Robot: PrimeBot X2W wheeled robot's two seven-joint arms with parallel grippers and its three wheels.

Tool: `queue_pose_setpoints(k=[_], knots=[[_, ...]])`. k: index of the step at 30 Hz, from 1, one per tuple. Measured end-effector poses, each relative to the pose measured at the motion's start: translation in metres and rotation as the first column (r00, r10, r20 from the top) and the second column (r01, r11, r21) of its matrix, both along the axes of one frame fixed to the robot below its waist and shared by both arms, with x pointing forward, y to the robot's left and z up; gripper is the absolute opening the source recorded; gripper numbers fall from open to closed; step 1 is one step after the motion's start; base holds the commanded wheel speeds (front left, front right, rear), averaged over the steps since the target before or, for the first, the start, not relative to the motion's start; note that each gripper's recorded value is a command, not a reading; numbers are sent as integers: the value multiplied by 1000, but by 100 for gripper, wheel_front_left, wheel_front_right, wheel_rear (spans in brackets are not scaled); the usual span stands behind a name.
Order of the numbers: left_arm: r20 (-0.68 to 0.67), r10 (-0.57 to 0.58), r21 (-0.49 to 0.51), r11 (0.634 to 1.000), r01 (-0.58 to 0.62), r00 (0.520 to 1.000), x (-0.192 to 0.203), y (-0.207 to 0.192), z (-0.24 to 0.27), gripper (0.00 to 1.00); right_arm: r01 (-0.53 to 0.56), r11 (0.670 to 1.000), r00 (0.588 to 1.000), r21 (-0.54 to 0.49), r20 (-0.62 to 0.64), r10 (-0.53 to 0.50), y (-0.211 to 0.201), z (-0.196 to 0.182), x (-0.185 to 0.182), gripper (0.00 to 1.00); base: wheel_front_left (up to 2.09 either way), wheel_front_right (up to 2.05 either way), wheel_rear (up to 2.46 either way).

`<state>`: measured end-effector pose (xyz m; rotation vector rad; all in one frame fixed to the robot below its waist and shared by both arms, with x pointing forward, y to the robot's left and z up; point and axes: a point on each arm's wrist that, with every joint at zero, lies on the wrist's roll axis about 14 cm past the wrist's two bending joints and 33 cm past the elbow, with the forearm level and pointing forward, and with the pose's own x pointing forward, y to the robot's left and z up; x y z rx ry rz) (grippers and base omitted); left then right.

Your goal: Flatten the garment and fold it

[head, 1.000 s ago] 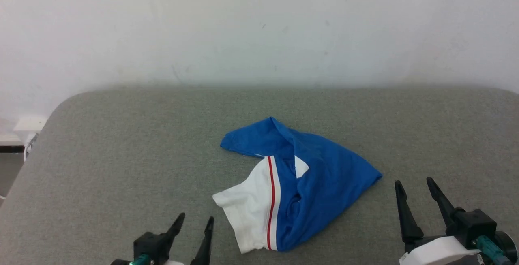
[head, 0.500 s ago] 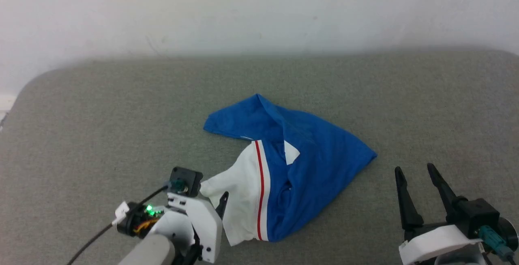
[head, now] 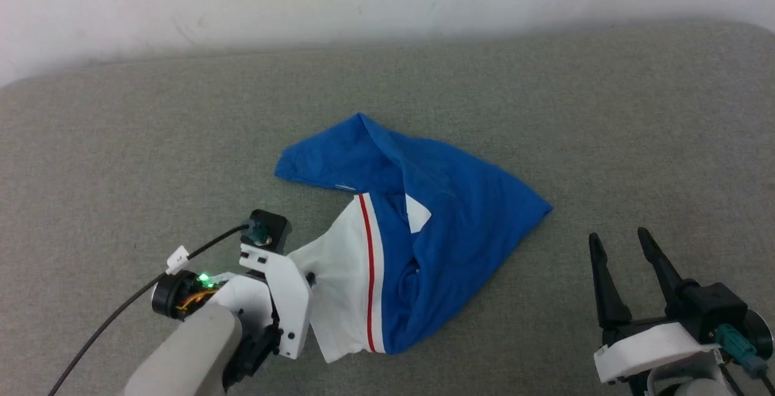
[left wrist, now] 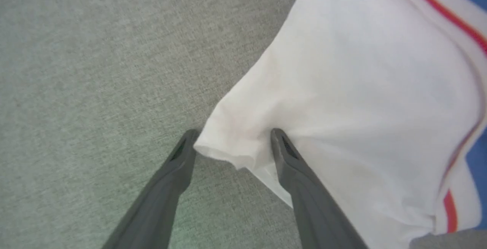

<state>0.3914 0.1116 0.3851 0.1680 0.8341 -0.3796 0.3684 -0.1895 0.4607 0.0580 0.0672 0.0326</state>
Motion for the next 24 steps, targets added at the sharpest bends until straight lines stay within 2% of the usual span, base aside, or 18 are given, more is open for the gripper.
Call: queue_pose_setpoints(k=[1, 7, 10, 14, 19, 24], knots=[[-1, 0, -2, 1000, -1, 1000, 1, 0, 0, 0, 1, 1000, 1000, 0, -1, -1, 0, -1, 0, 100, 0, 0, 0], [82, 40, -58, 998, -35, 996, 6, -1, 9, 0, -3, 1000, 1000, 2, -7, 3, 1, -3, 2, 100, 0, 0, 0], [159, 123, -82, 990, -111, 980, 7, 15, 18, 0, -9, 1000, 1000, 3, 3, 9, 3, 0, 2, 100, 0, 0, 0], [259, 267, -117, 963, -244, 928, 2, 51, 35, 0, -23, 1000, 999, 5, 24, 23, 7, 6, 2, 100, 0, 0, 0], [277, 402, -92, 915, -392, 873, -34, 100, 30, 0, -46, 999, 998, 7, 39, 46, 15, 12, -1, 100, 0, 0, 0], [155, 457, -55, 889, -455, 876, -89, 109, 6, 0, -65, 998, 998, 4, 28, 65, 20, 12, -2, 100, 0, 0, 0]])
